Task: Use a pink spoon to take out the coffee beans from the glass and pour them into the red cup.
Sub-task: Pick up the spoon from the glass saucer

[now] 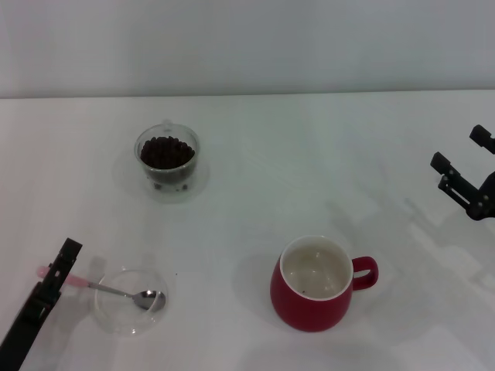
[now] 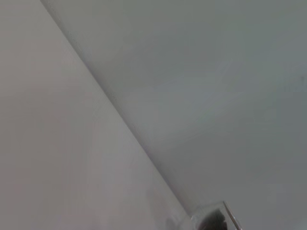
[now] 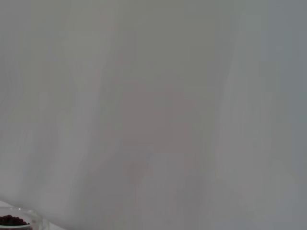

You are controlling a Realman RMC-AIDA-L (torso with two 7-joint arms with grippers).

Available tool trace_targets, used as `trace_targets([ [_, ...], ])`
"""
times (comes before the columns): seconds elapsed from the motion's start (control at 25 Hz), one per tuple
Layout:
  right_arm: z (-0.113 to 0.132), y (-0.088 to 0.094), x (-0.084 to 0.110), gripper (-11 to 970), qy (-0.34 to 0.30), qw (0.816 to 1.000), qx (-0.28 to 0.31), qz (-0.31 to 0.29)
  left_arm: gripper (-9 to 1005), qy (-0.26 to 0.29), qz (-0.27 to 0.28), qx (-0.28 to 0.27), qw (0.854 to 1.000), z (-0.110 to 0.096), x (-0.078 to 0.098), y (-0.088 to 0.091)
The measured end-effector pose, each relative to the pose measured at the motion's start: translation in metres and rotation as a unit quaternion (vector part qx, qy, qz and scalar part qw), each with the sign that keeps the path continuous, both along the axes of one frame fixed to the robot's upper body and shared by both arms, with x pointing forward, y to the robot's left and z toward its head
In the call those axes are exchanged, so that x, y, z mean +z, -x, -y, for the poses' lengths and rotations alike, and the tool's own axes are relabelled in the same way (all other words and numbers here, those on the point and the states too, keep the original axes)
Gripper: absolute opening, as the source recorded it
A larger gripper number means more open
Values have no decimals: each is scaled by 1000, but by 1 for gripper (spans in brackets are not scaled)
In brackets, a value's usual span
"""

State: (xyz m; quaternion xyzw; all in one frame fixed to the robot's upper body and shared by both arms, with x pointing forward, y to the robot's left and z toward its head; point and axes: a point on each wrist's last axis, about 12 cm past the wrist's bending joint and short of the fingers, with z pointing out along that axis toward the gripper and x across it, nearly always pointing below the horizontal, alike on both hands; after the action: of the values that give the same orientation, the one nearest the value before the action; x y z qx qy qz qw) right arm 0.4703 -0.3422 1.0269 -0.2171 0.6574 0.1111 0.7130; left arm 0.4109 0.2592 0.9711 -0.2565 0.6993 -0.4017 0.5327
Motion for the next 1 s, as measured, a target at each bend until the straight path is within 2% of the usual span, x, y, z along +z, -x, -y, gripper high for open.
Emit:
trace_targets([
  [0.48, -4, 2, -2, 740, -3, 1000, 1, -3, 872, 25, -10, 3, 1000, -3, 0, 0],
  [0.68, -5, 3, -3, 740, -5, 1000, 3, -3, 658, 38, -21, 3, 999, -4, -2, 0],
  [0.8, -5, 3, -3, 740, -5, 1000, 5, -3, 418, 43, -39, 3, 998, -4, -5, -2],
  [1.0, -6, 3, -2, 740, -6, 1000, 7, -2, 352, 48, -45, 3, 998, -5, -6, -2],
])
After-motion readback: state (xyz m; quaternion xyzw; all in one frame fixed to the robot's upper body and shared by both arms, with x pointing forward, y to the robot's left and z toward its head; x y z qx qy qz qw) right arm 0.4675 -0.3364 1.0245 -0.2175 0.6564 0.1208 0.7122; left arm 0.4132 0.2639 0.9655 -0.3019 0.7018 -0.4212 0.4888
